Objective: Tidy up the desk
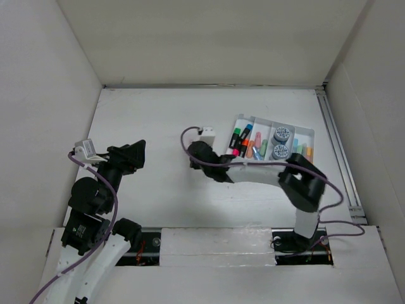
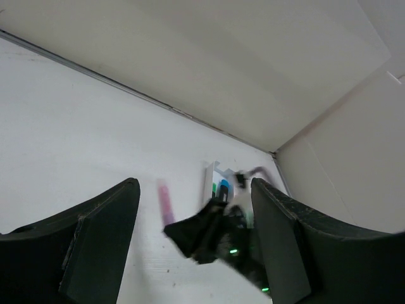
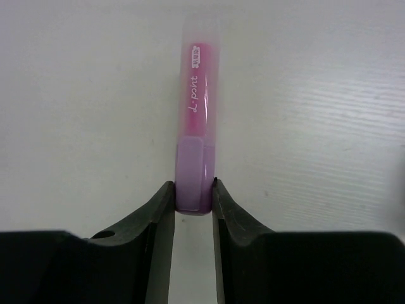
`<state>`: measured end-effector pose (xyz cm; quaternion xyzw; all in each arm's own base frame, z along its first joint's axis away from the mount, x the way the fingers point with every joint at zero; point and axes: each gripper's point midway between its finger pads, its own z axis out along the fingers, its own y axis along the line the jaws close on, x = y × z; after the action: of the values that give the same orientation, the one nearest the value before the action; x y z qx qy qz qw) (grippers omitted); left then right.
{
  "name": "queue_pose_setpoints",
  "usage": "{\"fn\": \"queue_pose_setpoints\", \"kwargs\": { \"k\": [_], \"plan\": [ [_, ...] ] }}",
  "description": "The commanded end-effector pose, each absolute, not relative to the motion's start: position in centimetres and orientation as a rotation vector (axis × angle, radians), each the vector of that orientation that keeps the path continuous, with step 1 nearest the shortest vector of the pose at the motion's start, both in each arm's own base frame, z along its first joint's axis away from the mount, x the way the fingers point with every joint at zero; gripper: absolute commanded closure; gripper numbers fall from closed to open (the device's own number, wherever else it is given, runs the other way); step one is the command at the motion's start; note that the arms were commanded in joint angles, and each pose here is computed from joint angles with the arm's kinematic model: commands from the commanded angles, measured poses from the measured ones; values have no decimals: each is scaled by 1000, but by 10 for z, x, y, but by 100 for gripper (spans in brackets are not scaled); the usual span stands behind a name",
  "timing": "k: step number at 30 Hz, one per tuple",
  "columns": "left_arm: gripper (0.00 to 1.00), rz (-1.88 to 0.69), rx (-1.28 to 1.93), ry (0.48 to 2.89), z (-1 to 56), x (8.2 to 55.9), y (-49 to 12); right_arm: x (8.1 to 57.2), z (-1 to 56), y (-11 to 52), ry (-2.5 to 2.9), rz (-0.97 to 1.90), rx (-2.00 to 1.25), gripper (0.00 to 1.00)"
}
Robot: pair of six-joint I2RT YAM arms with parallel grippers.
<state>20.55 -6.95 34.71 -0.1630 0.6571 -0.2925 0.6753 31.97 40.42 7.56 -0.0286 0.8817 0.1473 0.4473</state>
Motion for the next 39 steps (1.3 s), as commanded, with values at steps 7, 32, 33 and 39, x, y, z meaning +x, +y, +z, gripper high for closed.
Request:
{"fn": "queue_pose_setpoints", "kwargs": {
  "k": [7, 32, 33, 39],
  "plan": [
    [33, -708, -310, 1427, 361, 203, -78, 369, 204, 191, 1720, 762, 678, 99],
    [33, -711, -295, 1450, 357, 208, -84, 341, 132, -39, 1495, 979, 1132, 92],
    [33, -712, -295, 1454, 356, 209, -84, 342, 133, -38, 1492, 987, 1115, 89],
    [33, -709, -296, 1458, 355, 210, -85, 337, 126, -48, 1474, 941, 1157, 61]
  ]
}}
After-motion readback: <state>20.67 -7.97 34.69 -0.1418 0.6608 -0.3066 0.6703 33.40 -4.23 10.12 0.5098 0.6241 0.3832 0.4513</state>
